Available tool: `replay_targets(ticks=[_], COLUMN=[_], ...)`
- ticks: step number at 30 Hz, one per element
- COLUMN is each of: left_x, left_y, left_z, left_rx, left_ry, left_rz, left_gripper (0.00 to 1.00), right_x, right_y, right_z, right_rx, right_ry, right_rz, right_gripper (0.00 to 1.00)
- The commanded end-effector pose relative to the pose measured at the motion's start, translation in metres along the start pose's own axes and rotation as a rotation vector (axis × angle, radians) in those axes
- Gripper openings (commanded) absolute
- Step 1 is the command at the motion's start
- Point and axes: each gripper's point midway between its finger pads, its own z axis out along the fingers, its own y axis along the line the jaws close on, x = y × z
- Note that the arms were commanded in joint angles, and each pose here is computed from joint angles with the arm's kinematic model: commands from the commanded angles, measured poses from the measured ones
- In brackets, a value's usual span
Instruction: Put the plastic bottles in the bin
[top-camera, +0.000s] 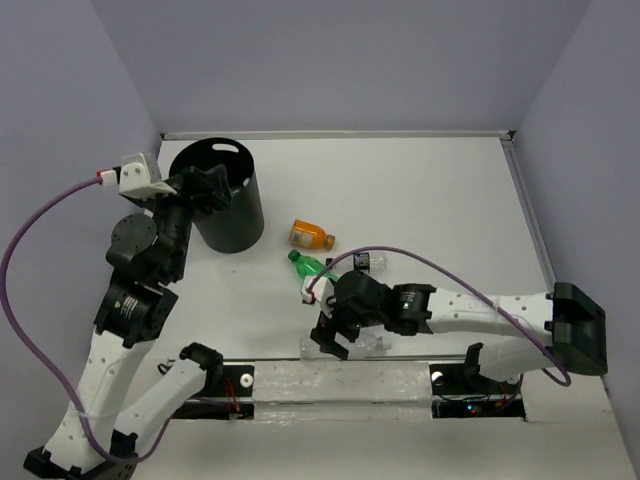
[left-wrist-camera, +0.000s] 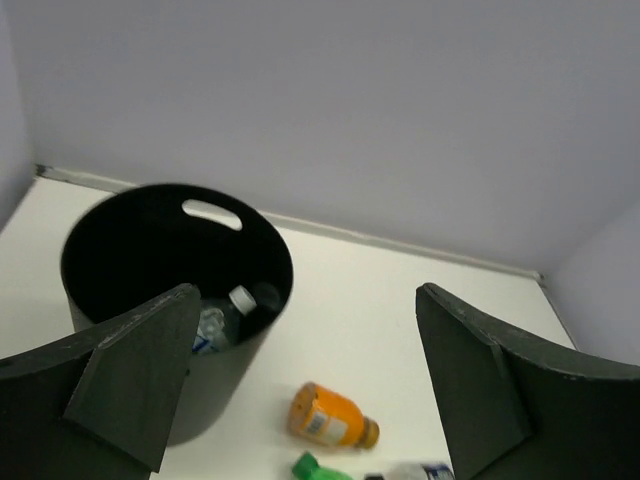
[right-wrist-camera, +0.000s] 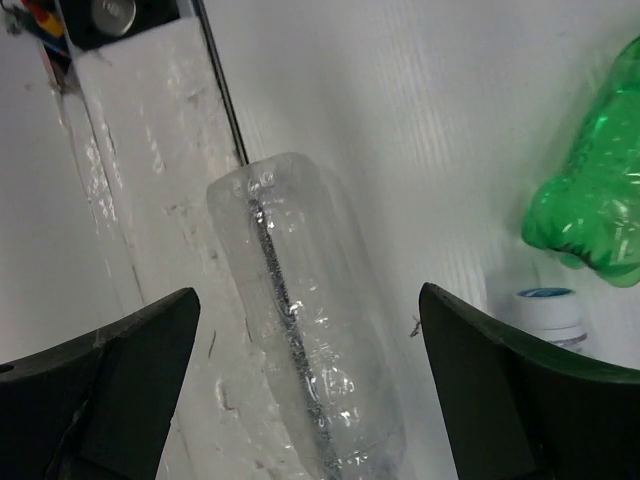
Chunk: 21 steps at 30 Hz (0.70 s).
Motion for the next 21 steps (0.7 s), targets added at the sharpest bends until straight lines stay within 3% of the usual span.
replay_targets(ticks=[1,9,13,16,17,18,21], left_x=[0.045,0.042,0.036,0.036,0.036,0.036,0.042], left_y=[-0.015,0.000,0.001,0.002,0.003,0.004,0.009], left_z=[-0.046,-0.085,-0.088,-0.087,-0.087,-0.087,-0.086], left_rx=[0.190,0.208,0.209,0.211,0.210,0.207,0.191], left_ry=[0.180,0.160,0.135,0.117,0.108,0.104,0.093], left_rz=[-0.051,-0.093,-0.097,-0.092,-0.091,-0.090,-0.089], left_gripper=[0.99,0.99,0.99,0.99,0.99,0.99,0.99], right_x=[0.016,0.033,0.023,0.001,-0.008,-0.016,-0.049], right_y=[0.005,0.012,0.008,0.008,0.005,0.004,0.004], right_z=[0.007,0.048,0.072,0.081,0.081,0.081,0.065], right_rx=[0.059,0.051,0.083,0.100,0.122,0.131,0.163], right_ry=[0.098,0.245,0.234,0.169,0.145,0.117,0.026], right_rz=[-0.086,-0.179,-0.205,-0.210,-0.207,-0.209,-0.201], right_gripper=[0.97,0.99,0.92,0.64,0.44,0.39,0.38])
